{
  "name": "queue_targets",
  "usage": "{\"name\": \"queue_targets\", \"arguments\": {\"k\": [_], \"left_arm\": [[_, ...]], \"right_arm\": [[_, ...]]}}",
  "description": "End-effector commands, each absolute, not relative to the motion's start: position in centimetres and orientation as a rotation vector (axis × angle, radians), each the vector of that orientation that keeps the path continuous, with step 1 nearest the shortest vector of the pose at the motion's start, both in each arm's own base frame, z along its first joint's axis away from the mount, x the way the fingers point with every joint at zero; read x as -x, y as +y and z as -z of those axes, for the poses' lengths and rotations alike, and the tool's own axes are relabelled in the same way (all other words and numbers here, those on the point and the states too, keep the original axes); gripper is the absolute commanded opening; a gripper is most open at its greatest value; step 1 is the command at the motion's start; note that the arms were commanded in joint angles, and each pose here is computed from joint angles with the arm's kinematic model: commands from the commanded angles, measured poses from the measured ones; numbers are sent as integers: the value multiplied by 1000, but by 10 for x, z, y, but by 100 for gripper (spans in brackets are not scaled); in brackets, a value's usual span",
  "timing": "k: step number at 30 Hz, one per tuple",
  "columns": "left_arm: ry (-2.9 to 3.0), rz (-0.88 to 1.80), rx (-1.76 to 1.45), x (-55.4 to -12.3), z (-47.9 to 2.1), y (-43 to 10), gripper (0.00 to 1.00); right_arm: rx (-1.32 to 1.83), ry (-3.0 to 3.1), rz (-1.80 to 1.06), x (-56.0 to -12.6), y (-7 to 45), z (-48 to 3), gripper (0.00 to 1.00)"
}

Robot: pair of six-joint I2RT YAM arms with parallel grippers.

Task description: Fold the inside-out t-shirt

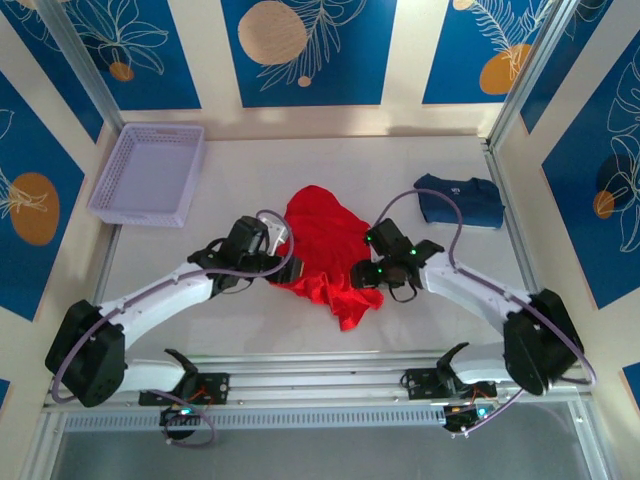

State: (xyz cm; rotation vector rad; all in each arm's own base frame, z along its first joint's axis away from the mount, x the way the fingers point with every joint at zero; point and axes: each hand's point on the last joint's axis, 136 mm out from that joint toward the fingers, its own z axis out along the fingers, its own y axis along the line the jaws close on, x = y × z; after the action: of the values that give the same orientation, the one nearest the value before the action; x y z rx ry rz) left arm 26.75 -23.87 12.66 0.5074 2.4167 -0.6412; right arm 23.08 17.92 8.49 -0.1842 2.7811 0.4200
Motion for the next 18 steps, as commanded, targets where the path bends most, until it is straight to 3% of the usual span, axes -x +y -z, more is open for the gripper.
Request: {"name": "queue_targets", "arguments": {"k": [1, 14, 16, 18], "left_arm": [[2435, 613, -470, -267, -124, -233, 68], [2449, 584, -457, -268, -119, -229, 68], [2449, 577, -456, -268, -118, -228, 68], [2448, 575, -454, -268, -118, -228, 69]], "right_arm": [[169, 2801, -383, -211, 166, -84, 59], [326, 2863, -141, -201, 175, -40, 60], [319, 2859, -101, -204, 173, -39, 55], [297, 2850, -57, -209, 169, -42, 41]]}}
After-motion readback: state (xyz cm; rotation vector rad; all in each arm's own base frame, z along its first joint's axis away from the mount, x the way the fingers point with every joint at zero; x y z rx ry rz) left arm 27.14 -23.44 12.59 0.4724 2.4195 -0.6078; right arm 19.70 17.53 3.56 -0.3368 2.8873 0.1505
